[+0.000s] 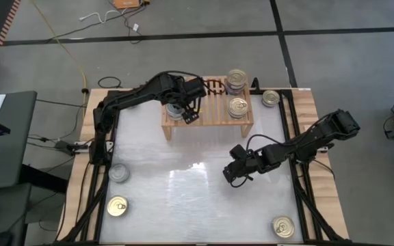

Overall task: Stack canned seafood by type on shelf
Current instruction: Stack the green tuna can on top of the other green tuna can on the shelf, then put the blue-pink tuna can on the shelf

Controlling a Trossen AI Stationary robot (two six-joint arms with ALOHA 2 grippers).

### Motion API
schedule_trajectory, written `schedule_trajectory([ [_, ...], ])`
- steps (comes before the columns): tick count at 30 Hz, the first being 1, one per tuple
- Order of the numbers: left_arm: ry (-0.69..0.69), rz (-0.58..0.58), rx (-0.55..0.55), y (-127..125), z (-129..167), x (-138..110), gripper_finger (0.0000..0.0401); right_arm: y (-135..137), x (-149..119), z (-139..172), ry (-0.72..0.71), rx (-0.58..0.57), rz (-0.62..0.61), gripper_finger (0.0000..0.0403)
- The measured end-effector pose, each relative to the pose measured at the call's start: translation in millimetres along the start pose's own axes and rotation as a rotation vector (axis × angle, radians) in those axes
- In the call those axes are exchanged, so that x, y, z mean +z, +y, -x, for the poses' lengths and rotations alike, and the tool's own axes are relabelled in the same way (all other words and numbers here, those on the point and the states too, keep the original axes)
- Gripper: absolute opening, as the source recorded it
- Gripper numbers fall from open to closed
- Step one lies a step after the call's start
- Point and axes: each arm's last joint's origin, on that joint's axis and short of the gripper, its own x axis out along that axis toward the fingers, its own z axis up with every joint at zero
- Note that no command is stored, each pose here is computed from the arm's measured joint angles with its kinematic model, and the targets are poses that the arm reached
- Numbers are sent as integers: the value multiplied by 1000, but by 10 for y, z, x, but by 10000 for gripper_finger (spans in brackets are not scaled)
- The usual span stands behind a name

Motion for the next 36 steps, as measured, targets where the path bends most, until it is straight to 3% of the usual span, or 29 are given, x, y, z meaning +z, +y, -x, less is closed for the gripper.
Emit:
schedule_trajectory([
  [9,-61,75,-1,38,96,11,326,1,-2,1,0,1,2,169],
  [16,-282,259,-65,245,653,-76,326,16,-46,15,8,5,20,169],
  [22,-407,433,-142,314,1215,-407,326,42,-109,38,19,18,48,169],
  [27,-438,480,-159,-40,1362,-726,326,63,-172,60,36,30,93,169],
  [36,-453,599,-397,-1222,1091,-1293,326,16,-270,165,180,32,200,169],
])
